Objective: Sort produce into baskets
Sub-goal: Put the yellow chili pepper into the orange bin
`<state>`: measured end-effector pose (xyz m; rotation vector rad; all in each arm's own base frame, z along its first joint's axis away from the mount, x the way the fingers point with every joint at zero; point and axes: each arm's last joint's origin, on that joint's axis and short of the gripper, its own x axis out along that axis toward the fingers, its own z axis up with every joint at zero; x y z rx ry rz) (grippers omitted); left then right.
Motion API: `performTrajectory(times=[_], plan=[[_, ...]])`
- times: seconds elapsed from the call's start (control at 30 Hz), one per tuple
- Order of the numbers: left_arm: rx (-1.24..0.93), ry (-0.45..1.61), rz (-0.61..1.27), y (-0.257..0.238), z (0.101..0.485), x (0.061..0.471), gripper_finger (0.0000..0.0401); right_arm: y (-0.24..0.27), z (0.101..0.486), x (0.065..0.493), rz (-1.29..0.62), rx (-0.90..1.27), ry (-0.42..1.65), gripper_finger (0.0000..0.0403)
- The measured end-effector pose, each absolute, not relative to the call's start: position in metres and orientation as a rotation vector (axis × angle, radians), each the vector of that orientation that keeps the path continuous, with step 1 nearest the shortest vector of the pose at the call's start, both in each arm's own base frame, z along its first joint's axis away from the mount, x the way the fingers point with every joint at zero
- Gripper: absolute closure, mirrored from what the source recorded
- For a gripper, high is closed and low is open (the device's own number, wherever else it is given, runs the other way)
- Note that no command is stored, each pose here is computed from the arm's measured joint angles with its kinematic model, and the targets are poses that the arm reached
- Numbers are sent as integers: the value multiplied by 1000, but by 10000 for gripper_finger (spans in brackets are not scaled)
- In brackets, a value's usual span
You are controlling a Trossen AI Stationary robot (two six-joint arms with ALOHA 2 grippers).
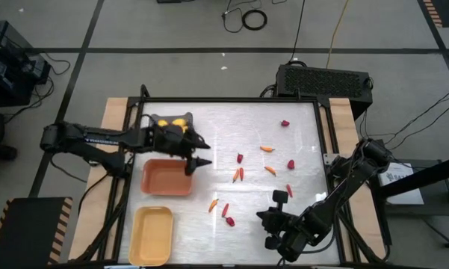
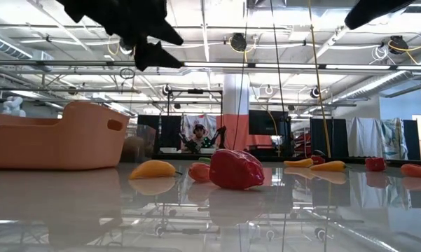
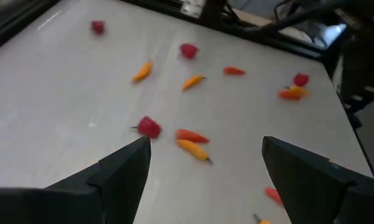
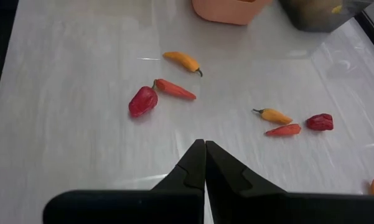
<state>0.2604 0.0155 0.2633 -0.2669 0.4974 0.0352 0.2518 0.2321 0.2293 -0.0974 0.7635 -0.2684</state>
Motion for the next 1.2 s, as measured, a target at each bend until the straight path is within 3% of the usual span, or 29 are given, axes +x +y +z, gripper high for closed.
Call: performTrajectory(times=[0.33,0.53,0.87,1.2], plan=[[-234,488,25,-31,225,309,89,227,229,257,-287,-90,762,403],[-226,559,181,-47,213,334,110,226,229,257,-280,-109,766,403],[-333,675,331,-44,164,376,116,227,229,257,-278,-110,767,403],[-318,700,413,-43,138,385,116,226,229,257,-280,-119,773,403]])
